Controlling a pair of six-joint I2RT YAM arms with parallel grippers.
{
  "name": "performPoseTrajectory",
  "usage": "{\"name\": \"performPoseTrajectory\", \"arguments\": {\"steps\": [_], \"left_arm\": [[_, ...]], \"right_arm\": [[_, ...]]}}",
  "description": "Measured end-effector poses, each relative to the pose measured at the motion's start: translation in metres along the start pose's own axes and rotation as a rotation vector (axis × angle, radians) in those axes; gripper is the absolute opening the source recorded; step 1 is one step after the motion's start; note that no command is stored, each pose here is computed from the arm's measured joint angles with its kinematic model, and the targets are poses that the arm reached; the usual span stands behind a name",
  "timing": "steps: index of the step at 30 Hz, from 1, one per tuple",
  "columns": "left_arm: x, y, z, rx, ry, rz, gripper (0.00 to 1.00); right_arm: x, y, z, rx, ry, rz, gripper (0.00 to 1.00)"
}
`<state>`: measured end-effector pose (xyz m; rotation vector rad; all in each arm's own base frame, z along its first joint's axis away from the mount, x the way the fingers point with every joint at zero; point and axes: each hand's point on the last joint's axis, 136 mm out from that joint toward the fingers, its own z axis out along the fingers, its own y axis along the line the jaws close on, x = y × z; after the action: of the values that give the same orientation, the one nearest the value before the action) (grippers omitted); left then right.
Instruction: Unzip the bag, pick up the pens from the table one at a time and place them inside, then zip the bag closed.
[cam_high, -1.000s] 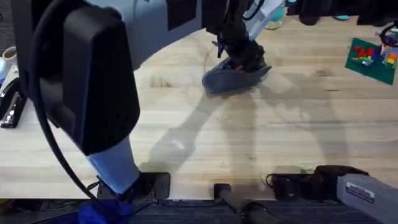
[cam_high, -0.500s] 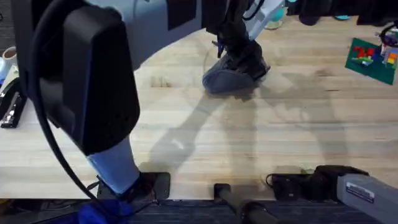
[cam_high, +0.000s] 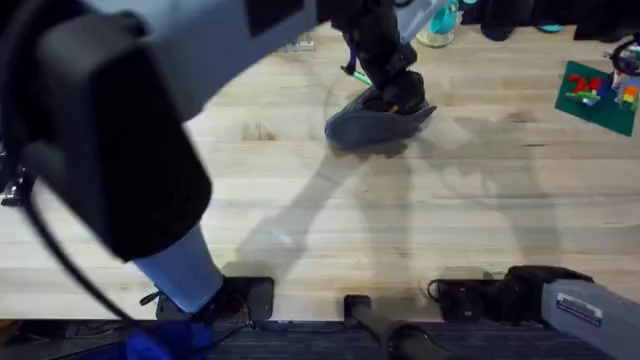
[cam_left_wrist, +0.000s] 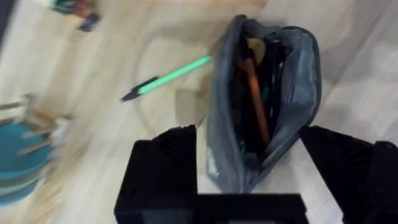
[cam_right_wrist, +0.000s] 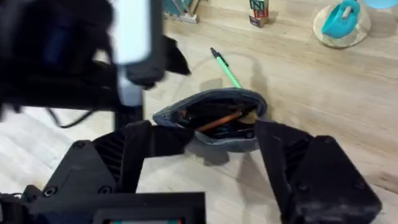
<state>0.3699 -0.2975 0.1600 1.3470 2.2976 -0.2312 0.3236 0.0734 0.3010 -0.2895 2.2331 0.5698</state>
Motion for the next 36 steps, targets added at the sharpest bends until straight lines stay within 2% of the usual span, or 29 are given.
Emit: {"name": "performPoseTrajectory", "arguments": {"steps": [6, 12, 15, 27, 36], "left_arm": [[-0.015, 0.013, -0.052, -0.102, -0.055, 0.007, 0.993], [-0.013, 0.019, -0.082, -0.152, -0.07, 0.023, 0.993], [-0.008, 0.027, -0.09, -0.166, -0.071, 0.026, 0.992], [0.034, 0.089, -0.116, -0.137, -0.096, 0.032, 0.991], [0.041, 0.102, -0.121, -0.145, -0.102, 0.171, 0.99]], "right_arm": [[0.0, 0.0, 0.0, 0.0, 0.0, 0.0, 0.996], [0.0, 0.0, 0.0, 0.0, 0.0, 0.0, 0.996], [0.0, 0.0, 0.0, 0.0, 0.0, 0.0, 0.995], [0.0, 0.0, 0.0, 0.0, 0.0, 0.0, 0.996], [0.0, 0.0, 0.0, 0.0, 0.0, 0.0, 0.996]]}}
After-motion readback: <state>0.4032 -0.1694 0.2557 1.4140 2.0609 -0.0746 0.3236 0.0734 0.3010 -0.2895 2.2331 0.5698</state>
